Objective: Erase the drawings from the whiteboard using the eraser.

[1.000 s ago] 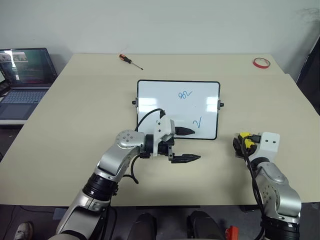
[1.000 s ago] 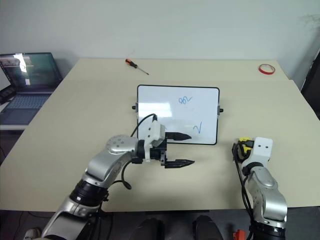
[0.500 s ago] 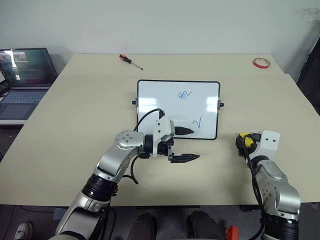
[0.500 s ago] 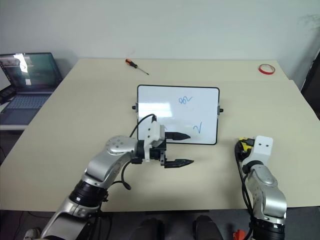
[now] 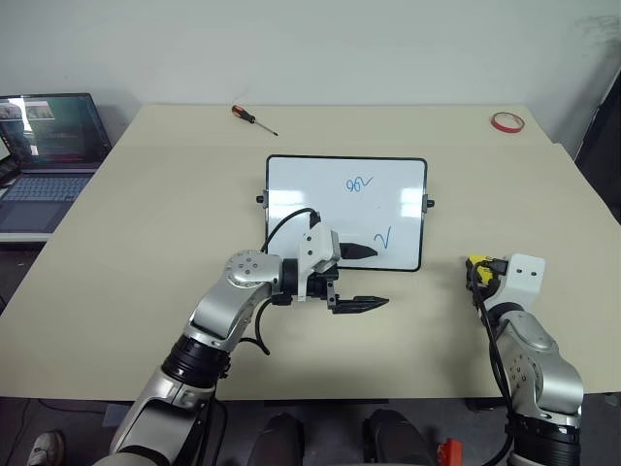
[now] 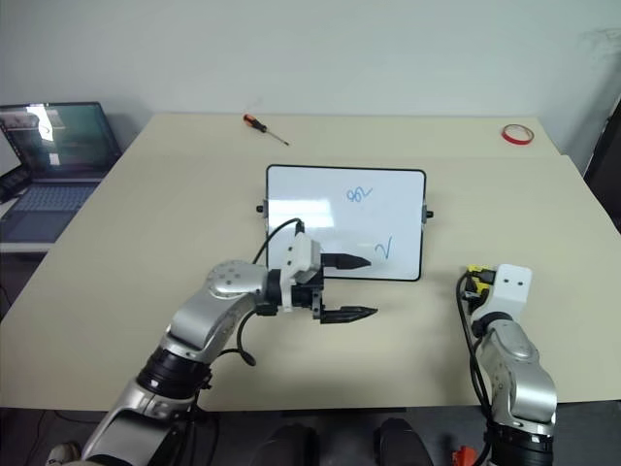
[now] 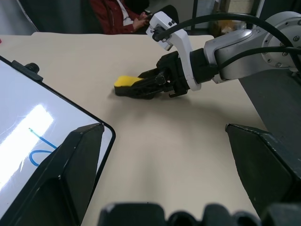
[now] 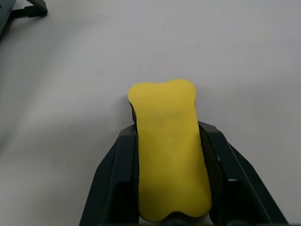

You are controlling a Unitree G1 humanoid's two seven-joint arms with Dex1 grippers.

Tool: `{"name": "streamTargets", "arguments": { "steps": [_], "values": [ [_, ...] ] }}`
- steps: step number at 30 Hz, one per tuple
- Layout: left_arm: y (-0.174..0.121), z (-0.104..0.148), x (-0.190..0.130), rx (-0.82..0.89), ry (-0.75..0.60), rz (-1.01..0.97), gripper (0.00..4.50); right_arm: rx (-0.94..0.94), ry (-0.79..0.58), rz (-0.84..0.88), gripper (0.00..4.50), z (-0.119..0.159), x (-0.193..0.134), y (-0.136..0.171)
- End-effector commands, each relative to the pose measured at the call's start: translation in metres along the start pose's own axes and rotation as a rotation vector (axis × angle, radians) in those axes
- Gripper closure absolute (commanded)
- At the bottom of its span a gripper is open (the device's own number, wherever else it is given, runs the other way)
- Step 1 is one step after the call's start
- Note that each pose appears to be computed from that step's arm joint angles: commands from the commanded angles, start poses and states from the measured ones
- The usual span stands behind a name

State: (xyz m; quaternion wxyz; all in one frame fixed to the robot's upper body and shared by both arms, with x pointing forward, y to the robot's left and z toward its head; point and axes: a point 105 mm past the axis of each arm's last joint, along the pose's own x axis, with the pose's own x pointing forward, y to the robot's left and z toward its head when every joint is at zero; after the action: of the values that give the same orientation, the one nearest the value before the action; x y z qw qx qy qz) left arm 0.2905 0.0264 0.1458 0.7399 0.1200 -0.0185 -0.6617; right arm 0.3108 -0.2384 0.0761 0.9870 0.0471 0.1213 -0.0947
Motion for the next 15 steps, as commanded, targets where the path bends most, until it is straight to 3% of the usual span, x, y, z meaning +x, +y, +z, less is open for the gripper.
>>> {"name": "streamTargets", "arguments": {
  "steps": [1,7,11,15],
  "values": [
    [0.004,0.011,-0.002,0.047,-0.024,0.013,0.00,0.003,-0.064,-0.014,3.19,0.014,-0.003,-0.003],
    [0.011,0.012,-0.007,0.066,-0.026,0.075,0.00,0.002,-0.115,0.002,3.19,0.028,-0.004,0.002],
    [0.043,0.014,-0.024,0.143,-0.034,0.370,0.00,-0.035,-0.230,0.053,3.19,0.055,-0.007,0.017],
    [0.050,0.007,-0.032,0.168,-0.020,0.511,0.00,-0.045,-0.318,0.118,3.19,0.070,-0.013,0.033]
  ]
}}
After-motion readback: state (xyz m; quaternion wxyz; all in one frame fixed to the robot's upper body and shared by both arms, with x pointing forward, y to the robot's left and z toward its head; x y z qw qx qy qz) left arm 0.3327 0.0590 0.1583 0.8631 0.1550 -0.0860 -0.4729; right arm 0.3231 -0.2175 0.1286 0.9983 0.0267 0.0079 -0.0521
